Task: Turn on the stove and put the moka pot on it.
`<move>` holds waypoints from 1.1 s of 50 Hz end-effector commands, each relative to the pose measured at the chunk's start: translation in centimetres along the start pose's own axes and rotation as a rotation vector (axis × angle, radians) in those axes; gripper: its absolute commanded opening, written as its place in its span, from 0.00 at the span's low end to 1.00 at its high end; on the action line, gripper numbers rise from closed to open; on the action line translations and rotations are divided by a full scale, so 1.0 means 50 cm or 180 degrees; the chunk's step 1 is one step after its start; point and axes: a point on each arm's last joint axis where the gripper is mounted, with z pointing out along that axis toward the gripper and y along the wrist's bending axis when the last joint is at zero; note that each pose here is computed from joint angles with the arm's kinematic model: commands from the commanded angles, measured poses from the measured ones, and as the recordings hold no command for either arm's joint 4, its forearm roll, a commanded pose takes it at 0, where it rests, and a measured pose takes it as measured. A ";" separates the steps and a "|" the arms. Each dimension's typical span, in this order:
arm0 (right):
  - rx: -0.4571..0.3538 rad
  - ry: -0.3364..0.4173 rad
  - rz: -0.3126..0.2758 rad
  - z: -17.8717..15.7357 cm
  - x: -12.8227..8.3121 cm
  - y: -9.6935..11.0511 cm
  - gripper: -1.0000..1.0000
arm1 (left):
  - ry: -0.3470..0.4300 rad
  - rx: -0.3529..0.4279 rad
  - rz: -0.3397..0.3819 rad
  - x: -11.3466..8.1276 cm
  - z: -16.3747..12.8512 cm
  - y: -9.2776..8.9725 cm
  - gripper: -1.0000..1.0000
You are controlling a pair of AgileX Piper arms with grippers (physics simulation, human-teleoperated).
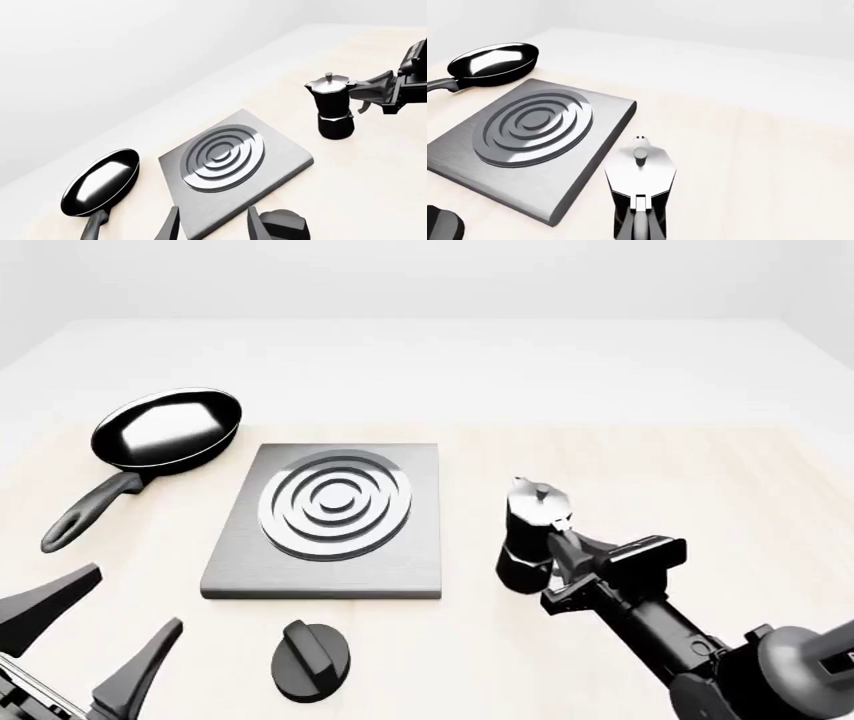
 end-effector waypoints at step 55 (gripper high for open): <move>-0.0500 -0.0972 -0.0168 0.119 -0.248 0.107 0.00 | -0.0007 -0.0065 -0.0058 -0.013 -0.003 0.007 1.00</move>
